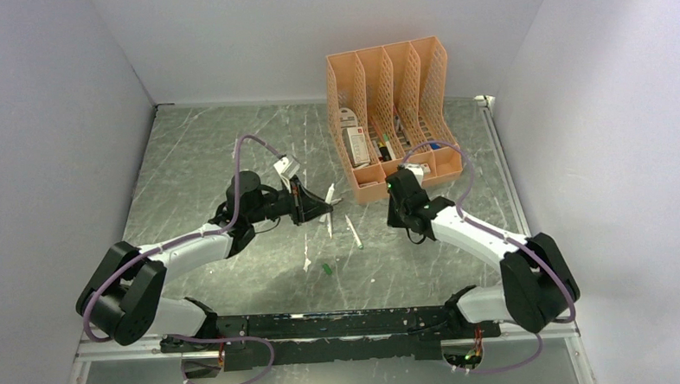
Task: Insert the pens into the pen caps
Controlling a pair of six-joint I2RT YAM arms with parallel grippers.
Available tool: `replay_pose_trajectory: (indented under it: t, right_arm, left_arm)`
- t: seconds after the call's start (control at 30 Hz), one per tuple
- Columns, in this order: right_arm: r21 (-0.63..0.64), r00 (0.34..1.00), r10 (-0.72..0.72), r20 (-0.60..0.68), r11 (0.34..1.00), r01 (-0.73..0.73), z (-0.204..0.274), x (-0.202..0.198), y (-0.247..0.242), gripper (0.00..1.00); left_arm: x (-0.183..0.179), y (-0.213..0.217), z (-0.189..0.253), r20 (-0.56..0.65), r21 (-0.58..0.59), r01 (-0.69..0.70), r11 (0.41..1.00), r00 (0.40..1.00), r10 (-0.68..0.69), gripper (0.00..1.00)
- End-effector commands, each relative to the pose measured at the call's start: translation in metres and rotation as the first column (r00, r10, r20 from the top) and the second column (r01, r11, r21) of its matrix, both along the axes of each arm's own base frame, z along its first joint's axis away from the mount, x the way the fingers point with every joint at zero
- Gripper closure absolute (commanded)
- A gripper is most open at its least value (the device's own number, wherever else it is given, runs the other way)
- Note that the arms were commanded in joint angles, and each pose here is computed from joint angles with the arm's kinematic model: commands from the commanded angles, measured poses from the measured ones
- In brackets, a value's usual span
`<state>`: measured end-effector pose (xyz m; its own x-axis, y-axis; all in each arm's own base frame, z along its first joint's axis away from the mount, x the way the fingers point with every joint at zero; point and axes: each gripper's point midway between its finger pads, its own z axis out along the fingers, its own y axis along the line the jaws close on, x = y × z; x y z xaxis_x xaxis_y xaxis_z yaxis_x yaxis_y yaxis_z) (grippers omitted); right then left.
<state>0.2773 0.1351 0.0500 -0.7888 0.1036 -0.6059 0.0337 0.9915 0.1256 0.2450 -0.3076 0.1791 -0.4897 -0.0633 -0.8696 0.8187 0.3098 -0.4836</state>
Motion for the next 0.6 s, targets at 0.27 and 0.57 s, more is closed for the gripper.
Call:
replay_pose_trajectory:
  t: [0.27,0.57]
  right_arm:
    - [0.023,0.997,-0.045,-0.066,0.999,0.046,-0.034,0.0,-0.011,1.0]
    - [0.039,0.995,-0.073,-0.065,0.996,0.075,-0.04,0.01,-0.024,1.0]
  left_arm:
    - [-0.002,0.001,-0.007,0.002,0.028,0.014,1.0,1.0,-0.014,0.93]
    - [-0.003,0.003,-0.011,-0.006,0.038,0.009,0.999,1.0,-0.009,0.93]
